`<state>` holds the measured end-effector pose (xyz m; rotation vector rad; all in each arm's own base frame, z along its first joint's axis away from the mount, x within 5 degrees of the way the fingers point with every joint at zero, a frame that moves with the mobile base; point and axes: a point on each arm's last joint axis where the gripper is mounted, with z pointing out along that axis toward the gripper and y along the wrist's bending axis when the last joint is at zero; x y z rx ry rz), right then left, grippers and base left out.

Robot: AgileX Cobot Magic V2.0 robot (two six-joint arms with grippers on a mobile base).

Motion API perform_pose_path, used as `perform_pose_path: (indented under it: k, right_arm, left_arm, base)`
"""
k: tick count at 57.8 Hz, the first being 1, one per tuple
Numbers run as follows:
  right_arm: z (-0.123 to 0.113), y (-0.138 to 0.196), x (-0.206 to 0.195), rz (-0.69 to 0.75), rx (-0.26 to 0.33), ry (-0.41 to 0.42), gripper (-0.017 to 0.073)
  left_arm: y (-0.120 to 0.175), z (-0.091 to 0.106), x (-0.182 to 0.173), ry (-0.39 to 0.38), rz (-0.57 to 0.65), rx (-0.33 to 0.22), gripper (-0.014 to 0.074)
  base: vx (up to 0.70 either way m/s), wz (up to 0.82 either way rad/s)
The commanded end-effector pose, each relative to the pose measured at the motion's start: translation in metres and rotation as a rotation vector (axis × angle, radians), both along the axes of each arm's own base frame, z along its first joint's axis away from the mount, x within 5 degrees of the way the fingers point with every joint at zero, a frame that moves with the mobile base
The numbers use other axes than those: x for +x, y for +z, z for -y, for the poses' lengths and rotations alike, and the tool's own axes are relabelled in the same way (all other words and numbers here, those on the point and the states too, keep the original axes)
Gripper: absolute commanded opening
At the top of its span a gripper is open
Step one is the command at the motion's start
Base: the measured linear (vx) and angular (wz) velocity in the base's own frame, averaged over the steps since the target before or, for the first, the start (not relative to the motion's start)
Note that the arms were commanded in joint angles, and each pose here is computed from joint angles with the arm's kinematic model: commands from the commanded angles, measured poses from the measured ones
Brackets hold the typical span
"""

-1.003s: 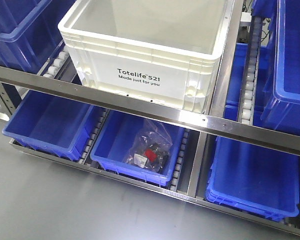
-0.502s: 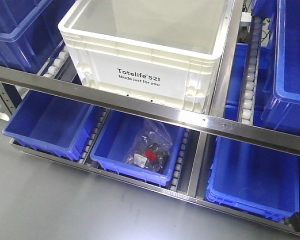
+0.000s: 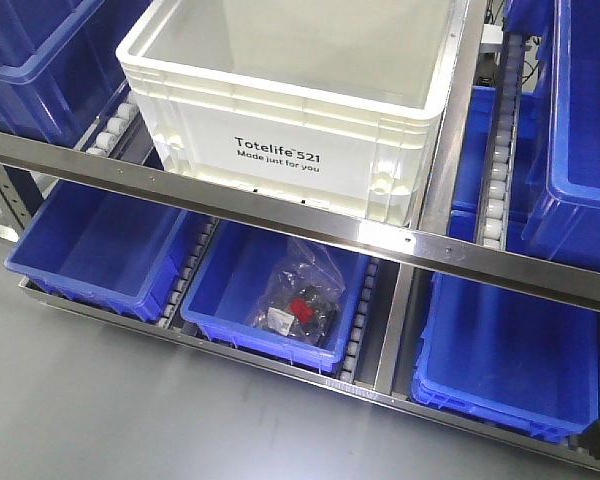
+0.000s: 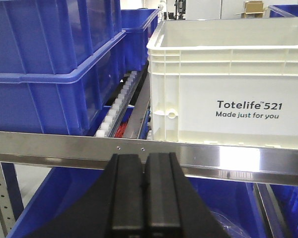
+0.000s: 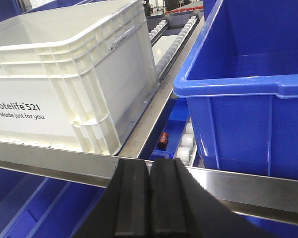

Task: Place moving items into box and shelve

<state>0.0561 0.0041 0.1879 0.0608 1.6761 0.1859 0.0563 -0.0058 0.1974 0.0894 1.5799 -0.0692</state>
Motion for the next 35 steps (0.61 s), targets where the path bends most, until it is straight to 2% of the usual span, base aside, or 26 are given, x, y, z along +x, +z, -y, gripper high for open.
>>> perform_pose_path:
  k: [1, 18, 27, 35]
  right_arm:
    - [-0.0006, 0.0058, 0.0001, 0.083, -0.013, 0.005, -0.0008]
    - [-0.0001, 0.0029, 0.0, 0.051, -0.023, 0.002, -0.0008]
    - [0.0002, 0.0048, 0.0001, 0.077, -0.081, 0.002, -0.0008]
    - [0.0, 0.0052, 0.0001, 0.091, -0.19, 0.012, -0.0008]
  left_arm:
    - [0.012, -0.0004, -0.0019, 0.002, 0.108, -0.014, -0.0007]
    - [0.012, -0.0004, -0.0019, 0.002, 0.108, -0.014, -0.0007]
    - [0.012, -0.0004, -0.0019, 0.002, 0.108, -0.014, -0.0007]
    - [0.012, -0.0004, -0.0019, 0.002, 0.108, -0.014, -0.0007]
  base:
    - [0.0, 0.0]
    - [0.0, 0.0]
    - [0.0, 0.0]
    - [0.0, 0.0]
